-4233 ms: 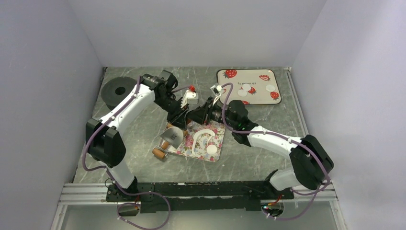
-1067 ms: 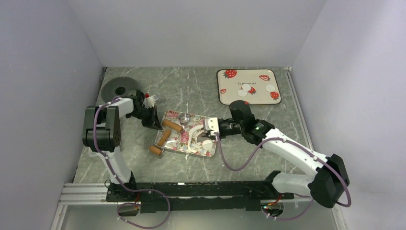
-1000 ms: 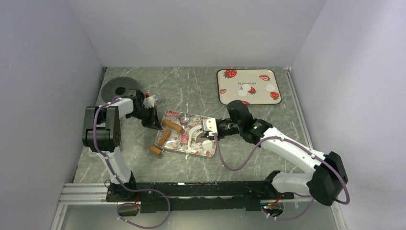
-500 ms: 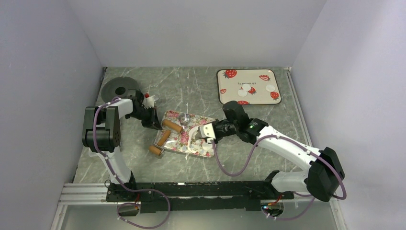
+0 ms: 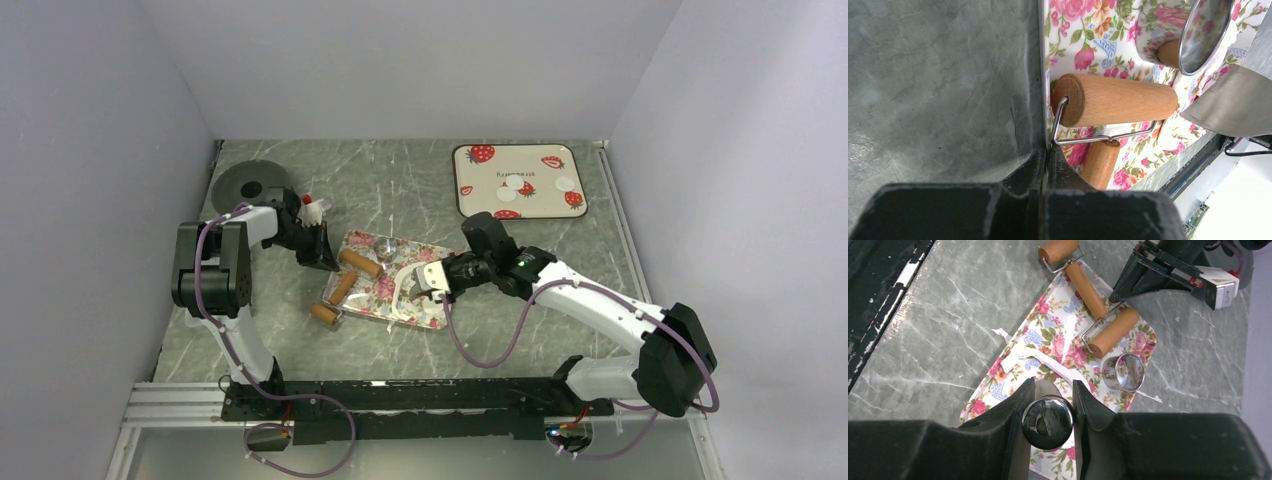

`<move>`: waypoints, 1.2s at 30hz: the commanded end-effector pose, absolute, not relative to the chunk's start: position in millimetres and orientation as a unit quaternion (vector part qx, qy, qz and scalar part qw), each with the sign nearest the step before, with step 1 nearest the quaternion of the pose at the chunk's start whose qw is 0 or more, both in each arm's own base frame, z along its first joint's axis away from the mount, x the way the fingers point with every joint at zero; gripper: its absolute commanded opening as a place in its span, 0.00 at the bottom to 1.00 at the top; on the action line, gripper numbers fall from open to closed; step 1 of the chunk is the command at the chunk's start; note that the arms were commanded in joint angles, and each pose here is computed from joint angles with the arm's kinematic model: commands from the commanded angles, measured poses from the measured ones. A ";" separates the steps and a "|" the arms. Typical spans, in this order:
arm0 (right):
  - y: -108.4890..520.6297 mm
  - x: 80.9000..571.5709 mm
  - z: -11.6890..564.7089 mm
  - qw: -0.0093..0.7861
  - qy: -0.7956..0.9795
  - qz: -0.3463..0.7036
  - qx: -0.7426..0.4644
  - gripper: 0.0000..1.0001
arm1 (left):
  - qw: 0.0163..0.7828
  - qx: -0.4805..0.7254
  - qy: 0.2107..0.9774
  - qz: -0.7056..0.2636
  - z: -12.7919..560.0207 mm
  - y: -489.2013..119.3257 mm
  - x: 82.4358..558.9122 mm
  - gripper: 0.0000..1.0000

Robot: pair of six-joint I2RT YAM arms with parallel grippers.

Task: Roll out the dumpling wrappers from the dough
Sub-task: Remove the dumpling wrapper from the work surface, then scoop the dumpling wrapper from the work surface.

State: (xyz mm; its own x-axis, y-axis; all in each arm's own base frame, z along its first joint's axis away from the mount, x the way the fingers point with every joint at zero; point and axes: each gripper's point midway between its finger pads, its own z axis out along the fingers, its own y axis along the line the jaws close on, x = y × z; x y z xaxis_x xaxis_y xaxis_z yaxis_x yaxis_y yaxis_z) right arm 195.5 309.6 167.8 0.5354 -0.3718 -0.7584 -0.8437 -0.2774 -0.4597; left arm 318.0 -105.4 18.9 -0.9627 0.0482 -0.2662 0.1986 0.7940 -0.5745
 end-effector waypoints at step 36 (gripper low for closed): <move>281.6 236.5 114.0 0.520 0.493 0.193 -0.670 0.00 | 0.155 0.090 0.930 -0.320 33.4 -109.1 321.1 0.00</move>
State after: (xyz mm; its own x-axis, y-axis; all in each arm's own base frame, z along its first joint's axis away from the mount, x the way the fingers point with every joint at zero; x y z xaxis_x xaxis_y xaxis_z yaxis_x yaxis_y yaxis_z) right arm 219.1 300.7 152.8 0.5181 -0.3452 -0.7826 -0.8427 -0.0495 -0.5361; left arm 318.0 -105.5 19.7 -0.9583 0.0488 -0.2814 0.2081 0.7941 -0.5710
